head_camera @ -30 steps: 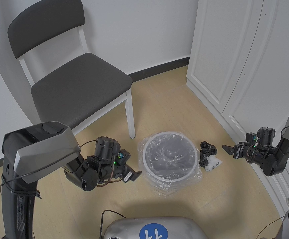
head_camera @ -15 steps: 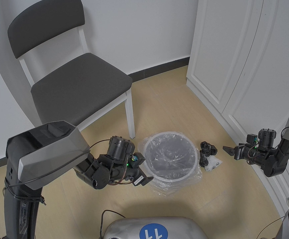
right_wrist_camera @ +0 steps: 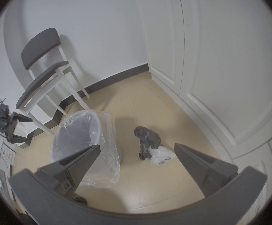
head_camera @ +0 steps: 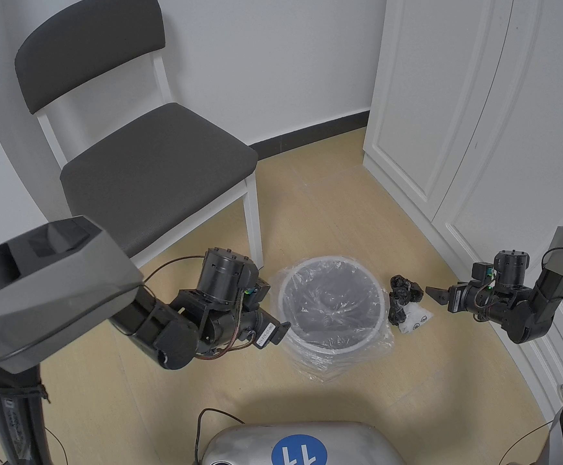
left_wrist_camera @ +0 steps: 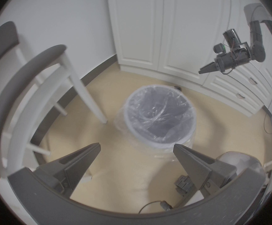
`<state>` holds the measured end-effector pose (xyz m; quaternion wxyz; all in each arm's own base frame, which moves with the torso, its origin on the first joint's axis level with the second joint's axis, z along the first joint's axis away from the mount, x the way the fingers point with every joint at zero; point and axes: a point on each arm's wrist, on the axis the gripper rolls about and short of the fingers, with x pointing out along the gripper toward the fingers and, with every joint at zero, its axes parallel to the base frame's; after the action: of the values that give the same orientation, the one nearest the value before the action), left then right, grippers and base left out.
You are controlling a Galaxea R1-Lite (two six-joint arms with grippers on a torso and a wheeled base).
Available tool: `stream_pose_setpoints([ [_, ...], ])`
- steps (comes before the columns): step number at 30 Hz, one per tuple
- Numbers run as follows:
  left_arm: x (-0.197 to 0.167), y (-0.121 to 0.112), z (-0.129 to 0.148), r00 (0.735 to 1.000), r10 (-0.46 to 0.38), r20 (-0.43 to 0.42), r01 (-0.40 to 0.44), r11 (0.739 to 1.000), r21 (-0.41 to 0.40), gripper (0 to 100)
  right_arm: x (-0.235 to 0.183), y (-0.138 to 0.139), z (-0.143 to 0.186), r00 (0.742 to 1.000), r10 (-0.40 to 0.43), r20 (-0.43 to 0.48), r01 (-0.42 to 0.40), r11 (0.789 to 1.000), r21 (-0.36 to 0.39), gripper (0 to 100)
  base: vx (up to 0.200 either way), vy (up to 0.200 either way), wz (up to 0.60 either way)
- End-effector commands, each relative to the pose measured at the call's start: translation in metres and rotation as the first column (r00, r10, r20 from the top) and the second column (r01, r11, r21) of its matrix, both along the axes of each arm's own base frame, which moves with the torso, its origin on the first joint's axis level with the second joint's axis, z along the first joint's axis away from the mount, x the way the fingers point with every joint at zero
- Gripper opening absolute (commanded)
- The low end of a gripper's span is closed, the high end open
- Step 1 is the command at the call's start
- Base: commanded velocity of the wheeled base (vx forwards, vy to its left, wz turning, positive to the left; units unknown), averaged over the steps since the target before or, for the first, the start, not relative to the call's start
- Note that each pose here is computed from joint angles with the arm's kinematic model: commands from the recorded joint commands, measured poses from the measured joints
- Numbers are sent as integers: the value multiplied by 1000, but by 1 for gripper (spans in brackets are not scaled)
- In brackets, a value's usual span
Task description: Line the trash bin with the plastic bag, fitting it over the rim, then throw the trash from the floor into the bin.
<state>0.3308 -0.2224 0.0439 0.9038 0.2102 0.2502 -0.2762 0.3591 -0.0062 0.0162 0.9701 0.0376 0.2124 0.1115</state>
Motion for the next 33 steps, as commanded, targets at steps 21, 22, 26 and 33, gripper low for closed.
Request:
stream_pose_setpoints([
  [21, -175, 152, 123, 917, 376, 136, -303, 875, -378, 100, 110, 14, -64, 938, -224, -263, 250, 966, 68, 100, 0, 0, 0],
  [22, -175, 152, 123, 917, 376, 136, -303, 875, -378, 100, 110, 14, -64, 938, -224, -263, 250, 966, 68, 100, 0, 0, 0],
  [26, -182, 164, 122, 895, 436, 98, -346, 815, -465, 100, 159, 12, -55, 926, -228, -302, 258, 964, 64, 100, 0, 0, 0],
  [33, -186, 168, 119, 881, 469, 70, -360, 758, -544, 100, 176, 13, -81, 906, -231, -353, 269, 961, 60, 100, 0, 0, 0],
])
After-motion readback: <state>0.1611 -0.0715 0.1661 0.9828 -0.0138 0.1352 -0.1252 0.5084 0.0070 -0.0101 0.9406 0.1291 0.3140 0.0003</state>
